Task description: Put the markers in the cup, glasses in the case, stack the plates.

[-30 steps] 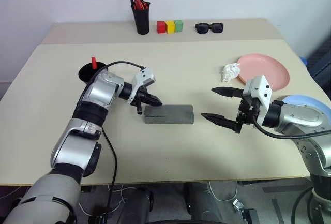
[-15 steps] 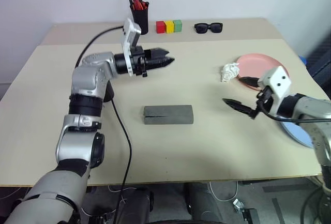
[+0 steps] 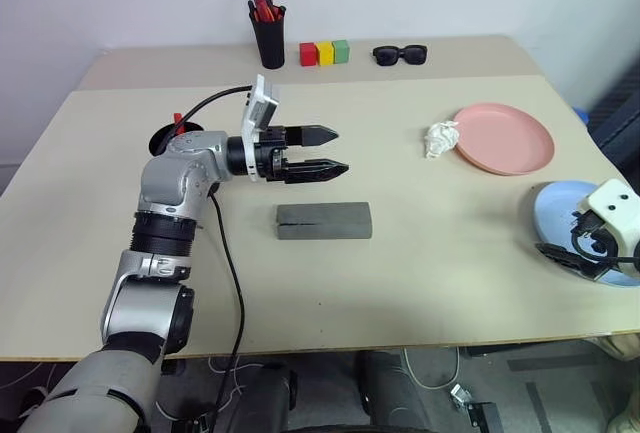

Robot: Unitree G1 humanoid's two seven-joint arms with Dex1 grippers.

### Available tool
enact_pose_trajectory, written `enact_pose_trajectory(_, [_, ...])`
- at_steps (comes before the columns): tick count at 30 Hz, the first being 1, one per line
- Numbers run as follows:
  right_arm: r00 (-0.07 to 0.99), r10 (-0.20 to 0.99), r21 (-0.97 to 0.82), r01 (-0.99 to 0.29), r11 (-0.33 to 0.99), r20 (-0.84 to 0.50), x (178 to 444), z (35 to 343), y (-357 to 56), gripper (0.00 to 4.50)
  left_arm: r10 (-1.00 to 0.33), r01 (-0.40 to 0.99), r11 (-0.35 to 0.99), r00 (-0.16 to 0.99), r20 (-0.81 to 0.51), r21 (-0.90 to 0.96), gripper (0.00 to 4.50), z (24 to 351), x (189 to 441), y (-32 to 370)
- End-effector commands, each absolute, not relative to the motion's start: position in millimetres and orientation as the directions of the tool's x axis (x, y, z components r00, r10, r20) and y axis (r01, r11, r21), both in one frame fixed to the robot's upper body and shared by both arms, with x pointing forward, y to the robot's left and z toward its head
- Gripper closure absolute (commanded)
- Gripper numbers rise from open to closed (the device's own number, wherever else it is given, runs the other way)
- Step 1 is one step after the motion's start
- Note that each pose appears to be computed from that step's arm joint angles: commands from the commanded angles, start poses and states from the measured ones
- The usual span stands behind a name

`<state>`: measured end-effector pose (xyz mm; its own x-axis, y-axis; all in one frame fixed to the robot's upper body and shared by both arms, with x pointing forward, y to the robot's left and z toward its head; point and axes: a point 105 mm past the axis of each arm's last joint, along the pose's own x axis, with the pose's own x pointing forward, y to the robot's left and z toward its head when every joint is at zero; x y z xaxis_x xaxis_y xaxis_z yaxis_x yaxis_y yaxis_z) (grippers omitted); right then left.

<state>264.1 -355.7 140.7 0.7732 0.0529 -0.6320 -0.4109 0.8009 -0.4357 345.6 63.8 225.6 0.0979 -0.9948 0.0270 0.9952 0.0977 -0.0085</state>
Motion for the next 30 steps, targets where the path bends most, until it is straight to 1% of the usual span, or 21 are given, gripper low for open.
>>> enact_pose_trajectory(1, [0.769,0.042,-0.391,-0.370,0.843,-0.637,266,132,-357,0.00,-0.994,0.992,0.105,0.102,0.047,0.065,0.02,239,344,65])
enact_pose_trajectory(2, [0.770,0.040,-0.382,-0.360,0.852,-0.637,267,129,-358,0.52,-0.993,0.992,0.107,0.104,0.049,0.066,0.00,240,344,66])
enact_pose_trajectory(3, [0.770,0.033,-0.374,-0.347,0.860,-0.638,268,128,-360,0.78,-0.993,0.992,0.110,0.108,0.047,0.062,0.00,240,344,67])
enact_pose_trajectory(4, [0.766,0.012,-0.381,-0.333,0.863,-0.643,269,125,-364,1.23,-0.993,0.991,0.116,0.114,0.044,0.061,0.00,240,345,68])
enact_pose_trajectory(6, [0.753,-0.014,-0.393,-0.326,0.860,-0.657,270,121,-369,2.31,-0.991,0.990,0.126,0.123,0.044,0.059,0.00,240,346,71])
enact_pose_trajectory(7, [0.751,-0.022,-0.397,-0.325,0.858,-0.660,271,120,-371,2.70,-0.991,0.990,0.130,0.128,0.046,0.059,0.00,241,346,72])
enact_pose_trajectory(8, [0.750,-0.031,-0.404,-0.321,0.856,-0.661,273,119,-372,3.19,-0.990,0.989,0.138,0.135,0.048,0.061,0.00,241,347,73])
enact_pose_trajectory(10, [0.765,-0.054,-0.438,-0.308,0.844,-0.642,280,124,-375,4.22,-0.988,0.986,0.152,0.149,0.052,0.064,0.00,242,348,75])
enact_pose_trajectory(11, [0.778,-0.069,-0.456,-0.292,0.841,-0.625,284,129,-377,4.48,-0.986,0.985,0.159,0.156,0.055,0.065,0.00,243,349,76])
enact_pose_trajectory(13, [0.813,-0.085,-0.497,-0.266,0.826,-0.576,296,143,-378,4.48,-0.982,0.980,0.180,0.175,0.075,0.080,0.00,246,351,78])
enact_pose_trajectory(18, [0.897,-0.142,-0.579,-0.144,0.802,-0.419,330,195,-383,4.48,-0.975,0.974,0.211,0.203,0.094,0.080,0.00,251,356,81])
enact_pose_trajectory(20, [0.915,-0.134,-0.598,-0.134,0.790,-0.382,343,207,-378,4.48,-0.975,0.974,0.210,0.202,0.096,0.081,0.00,252,356,82])
enact_pose_trajectory(23, [0.939,-0.113,-0.630,-0.125,0.767,-0.324,363,217,-366,4.48,-0.973,0.972,0.216,0.207,0.097,0.091,0.00,253,357,81])
enact_pose_trajectory(25, [0.960,-0.022,-0.599,-0.156,0.785,-0.280,383,220,-341,4.48,-0.972,0.970,0.222,0.212,0.100,0.099,0.00,254,357,81])
enact_pose_trajectory(27, [0.963,0.025,-0.601,-0.187,0.777,-0.268,395,218,-326,4.48,-0.972,0.970,0.224,0.214,0.101,0.098,0.00,254,356,81])
enact_pose_trajectory(30, [0.958,0.036,-0.631,-0.215,0.746,-0.283,407,207,-317,4.48,-0.969,0.967,0.234,0.225,0.099,0.103,0.00,255,356,83])
